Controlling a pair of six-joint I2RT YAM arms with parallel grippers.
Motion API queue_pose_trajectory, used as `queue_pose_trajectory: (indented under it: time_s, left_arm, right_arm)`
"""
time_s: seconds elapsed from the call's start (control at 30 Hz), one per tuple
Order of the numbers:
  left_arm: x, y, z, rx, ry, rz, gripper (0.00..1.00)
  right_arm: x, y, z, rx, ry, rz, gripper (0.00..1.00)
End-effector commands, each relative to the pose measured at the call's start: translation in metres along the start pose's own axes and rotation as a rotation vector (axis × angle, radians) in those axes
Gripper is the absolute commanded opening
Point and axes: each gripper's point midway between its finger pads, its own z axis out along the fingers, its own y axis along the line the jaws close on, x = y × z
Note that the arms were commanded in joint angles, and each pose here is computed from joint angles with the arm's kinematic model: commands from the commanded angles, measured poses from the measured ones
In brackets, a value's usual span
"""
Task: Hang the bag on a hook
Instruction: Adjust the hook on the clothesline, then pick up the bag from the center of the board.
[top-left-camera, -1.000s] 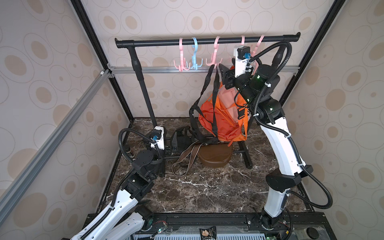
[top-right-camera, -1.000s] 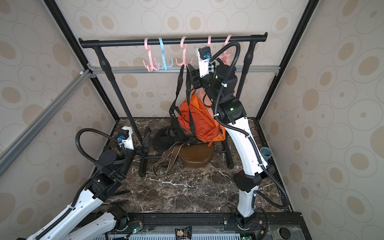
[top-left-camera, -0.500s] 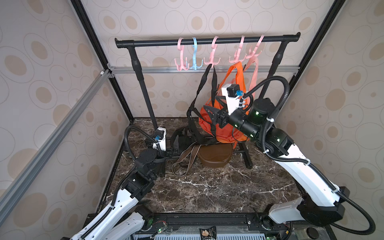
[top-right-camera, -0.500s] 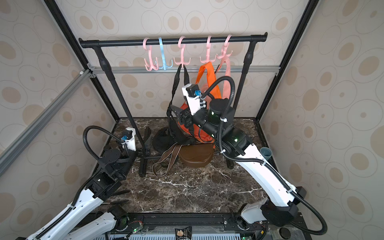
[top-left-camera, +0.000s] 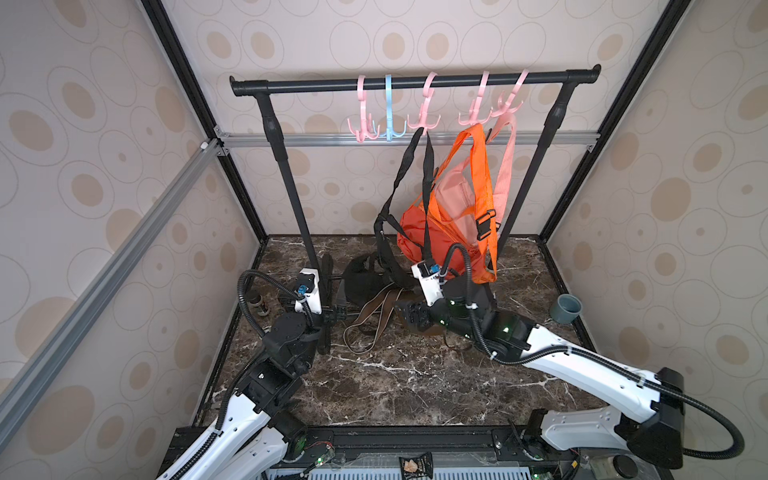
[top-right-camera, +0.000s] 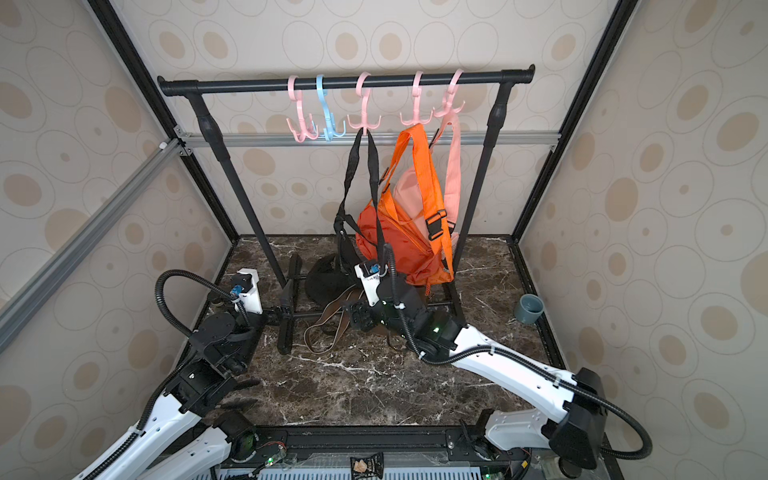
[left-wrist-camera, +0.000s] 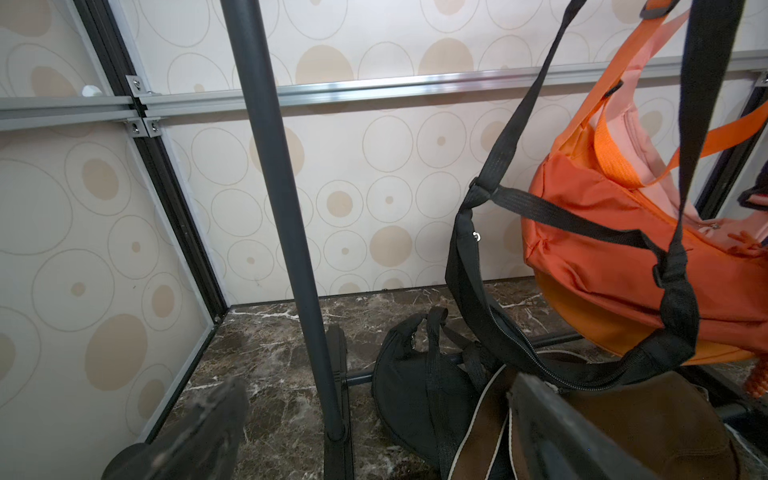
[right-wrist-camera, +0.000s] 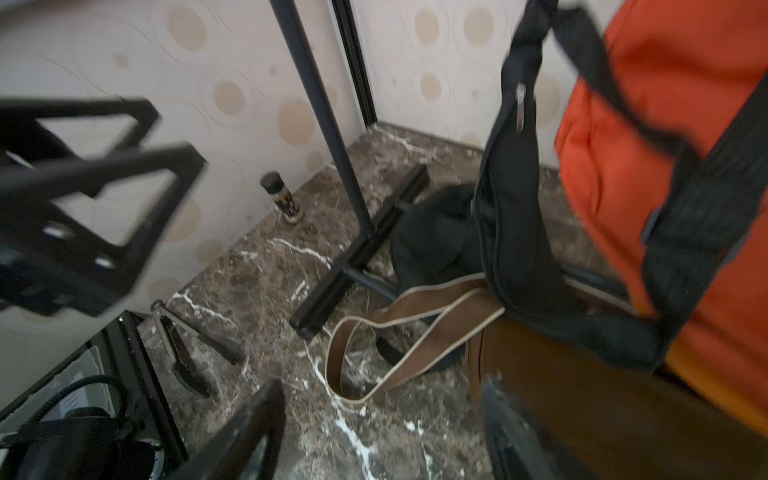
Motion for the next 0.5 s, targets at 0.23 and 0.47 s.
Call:
queue_pose_trajectory:
  time_s: [0.23, 0.47]
  left_arm:
    - [-0.010, 0.004, -0.003, -0.014, -0.040, -0.030, 1.00]
    - [-0.009, 0.002, -0.002, -0.007, -0.037, -0.020, 1.00]
  right_arm:
    - [0.114, 0.011, 0.096, -0.004, 0.230, 0.299, 0.73]
    - [0.150, 0.005, 0.134, 0.044, 0.289, 0.371, 0.68]
